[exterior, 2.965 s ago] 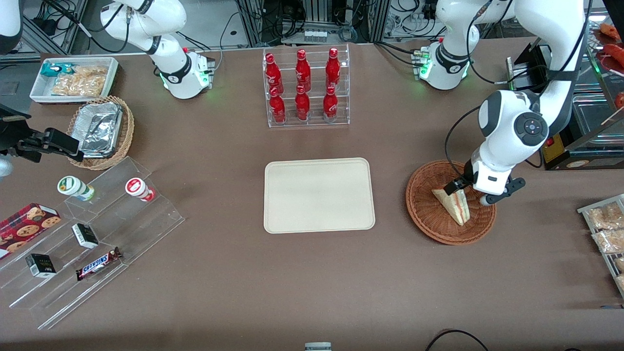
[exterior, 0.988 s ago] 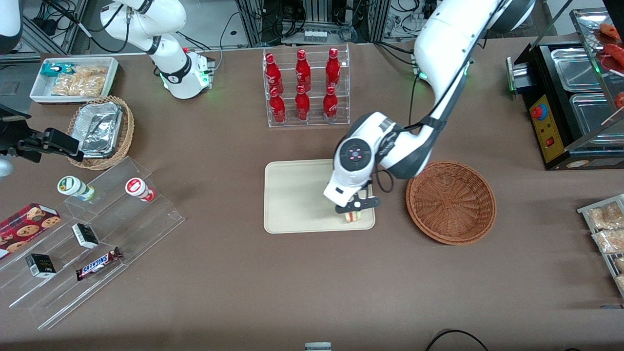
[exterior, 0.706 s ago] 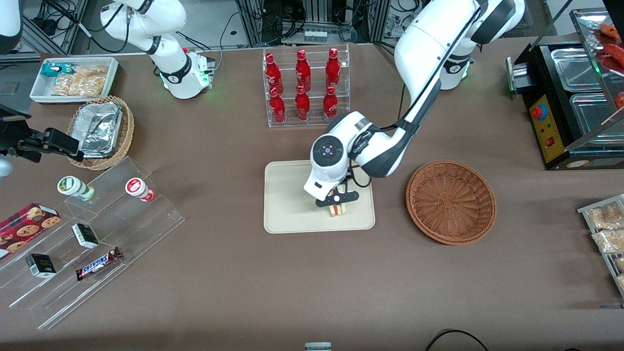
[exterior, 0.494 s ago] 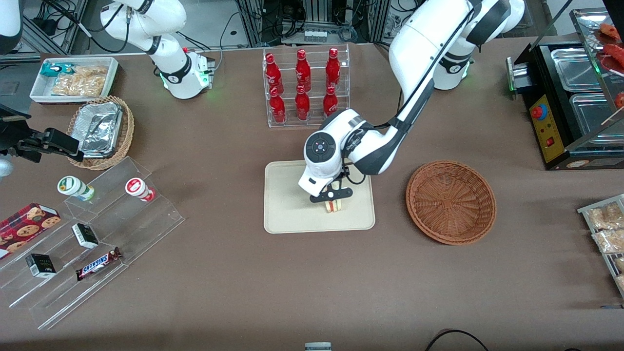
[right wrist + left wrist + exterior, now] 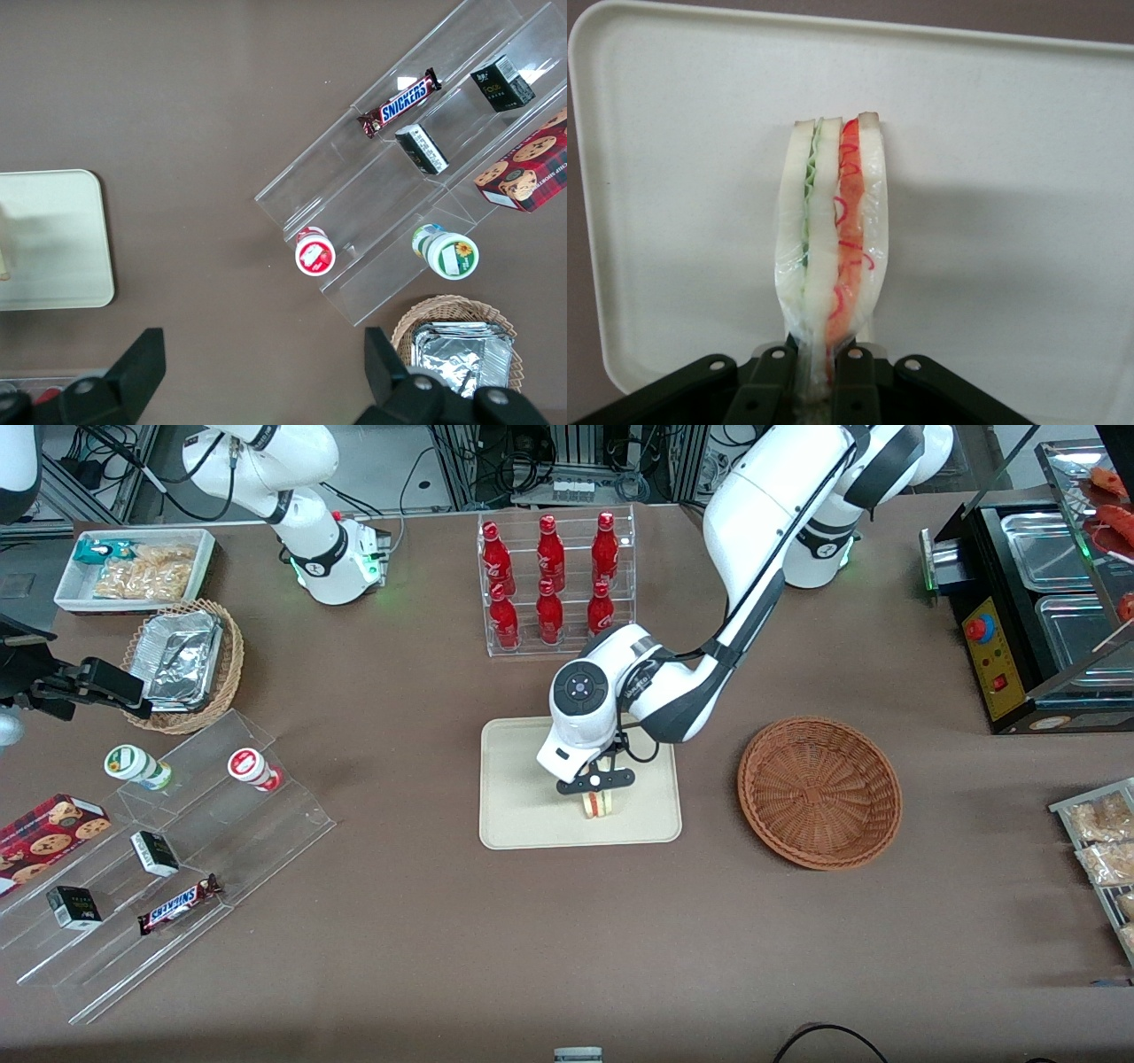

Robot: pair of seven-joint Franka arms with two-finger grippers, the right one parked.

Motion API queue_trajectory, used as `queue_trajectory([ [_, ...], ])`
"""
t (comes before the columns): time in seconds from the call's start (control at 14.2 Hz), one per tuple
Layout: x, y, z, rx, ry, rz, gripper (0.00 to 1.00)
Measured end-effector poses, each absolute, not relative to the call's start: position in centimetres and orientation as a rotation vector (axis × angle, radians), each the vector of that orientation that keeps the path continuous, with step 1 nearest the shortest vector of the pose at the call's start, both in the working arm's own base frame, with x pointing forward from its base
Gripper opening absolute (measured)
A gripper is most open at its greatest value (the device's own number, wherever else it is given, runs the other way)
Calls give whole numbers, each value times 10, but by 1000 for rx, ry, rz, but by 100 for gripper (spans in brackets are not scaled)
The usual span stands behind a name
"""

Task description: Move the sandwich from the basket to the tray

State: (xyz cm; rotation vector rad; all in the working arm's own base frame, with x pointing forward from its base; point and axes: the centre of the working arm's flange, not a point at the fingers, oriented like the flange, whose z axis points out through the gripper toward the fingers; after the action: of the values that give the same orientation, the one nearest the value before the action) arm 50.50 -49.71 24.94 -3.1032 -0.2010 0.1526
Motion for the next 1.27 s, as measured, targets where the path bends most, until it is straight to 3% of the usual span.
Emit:
queue_trajectory([
  [0.14,505,-498,244,-3122,-202,135,15],
  [0.21,505,-498,240,-3126,-202,132,21],
  [0.49,509,-499,244,-3151,-239,140,60],
  [0.78,516,-494,306,-3156,-249,94,99],
  [1.06,508,-469,380,-3077,-261,124,100],
  [1.27,520,-433,393,-3000,-335,162,100],
])
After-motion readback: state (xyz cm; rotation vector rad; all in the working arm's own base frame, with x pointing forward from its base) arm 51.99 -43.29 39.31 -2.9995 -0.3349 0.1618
